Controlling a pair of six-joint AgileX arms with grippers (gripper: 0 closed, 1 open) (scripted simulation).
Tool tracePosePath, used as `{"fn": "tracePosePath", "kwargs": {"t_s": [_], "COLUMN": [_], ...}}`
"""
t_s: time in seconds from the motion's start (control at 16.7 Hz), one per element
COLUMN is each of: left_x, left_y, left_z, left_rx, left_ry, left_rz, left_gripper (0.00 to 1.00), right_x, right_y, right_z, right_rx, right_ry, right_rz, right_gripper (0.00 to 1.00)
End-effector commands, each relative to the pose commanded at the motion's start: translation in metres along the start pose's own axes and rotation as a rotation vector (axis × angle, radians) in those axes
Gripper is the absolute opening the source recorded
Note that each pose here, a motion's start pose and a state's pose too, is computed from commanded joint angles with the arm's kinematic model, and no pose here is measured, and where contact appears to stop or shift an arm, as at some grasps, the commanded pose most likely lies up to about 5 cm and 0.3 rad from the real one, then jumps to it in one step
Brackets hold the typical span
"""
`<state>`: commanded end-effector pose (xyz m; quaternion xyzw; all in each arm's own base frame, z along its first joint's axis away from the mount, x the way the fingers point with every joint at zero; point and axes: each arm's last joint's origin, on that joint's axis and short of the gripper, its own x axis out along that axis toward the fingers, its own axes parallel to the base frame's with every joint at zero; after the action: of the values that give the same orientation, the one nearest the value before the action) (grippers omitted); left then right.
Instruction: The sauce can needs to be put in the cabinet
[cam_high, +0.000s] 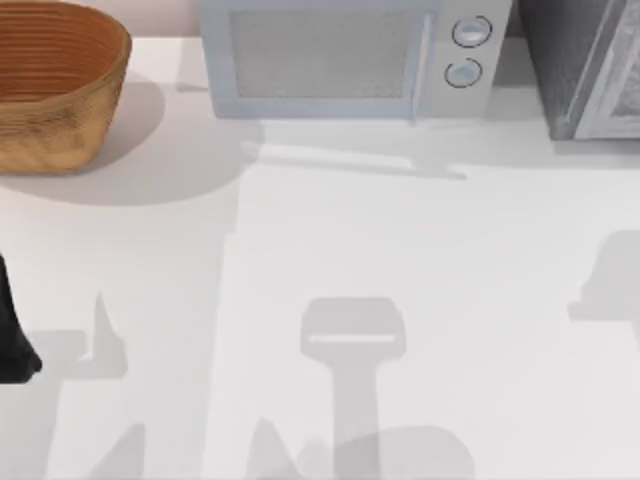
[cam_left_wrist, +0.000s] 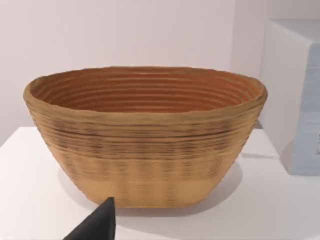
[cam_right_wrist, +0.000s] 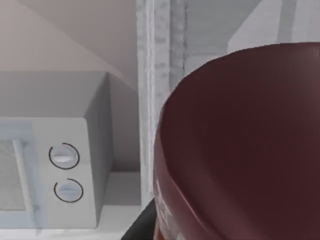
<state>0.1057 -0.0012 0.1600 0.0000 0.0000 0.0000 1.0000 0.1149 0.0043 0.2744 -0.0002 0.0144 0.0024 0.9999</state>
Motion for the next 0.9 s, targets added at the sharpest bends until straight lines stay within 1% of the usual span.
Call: {"fn": "tracePosePath", "kwargs": {"t_s": [0.24, 0.48, 0.72, 0.9], "left_x": [0.0, 0.0, 0.0, 0.0], "left_y": [0.0, 0.0, 0.0, 0.0], "left_z": [0.0, 0.0, 0.0, 0.0], "left_rx": [0.0, 0.0, 0.0, 0.0], "left_ry": [0.0, 0.0, 0.0, 0.0], "left_rz": [0.0, 0.0, 0.0, 0.0], "left_gripper": [1.0, 1.0, 1.0, 1.0], "right_x": [0.023, 0.059, 0.095, 0.114], "right_y": [0.006, 0.016, 0.029, 0.037], "right_z": [0.089, 0.169, 0.224, 0.248], "right_rx": [-0.004, -0.007, -0.006, -0.003], "right_ry": [0.008, 0.009, -0.005, -0.019], "right_rz": [-0.014, -0.019, -0.015, -0.01], "right_gripper": [0.0, 0.0, 0.0, 0.0]}}
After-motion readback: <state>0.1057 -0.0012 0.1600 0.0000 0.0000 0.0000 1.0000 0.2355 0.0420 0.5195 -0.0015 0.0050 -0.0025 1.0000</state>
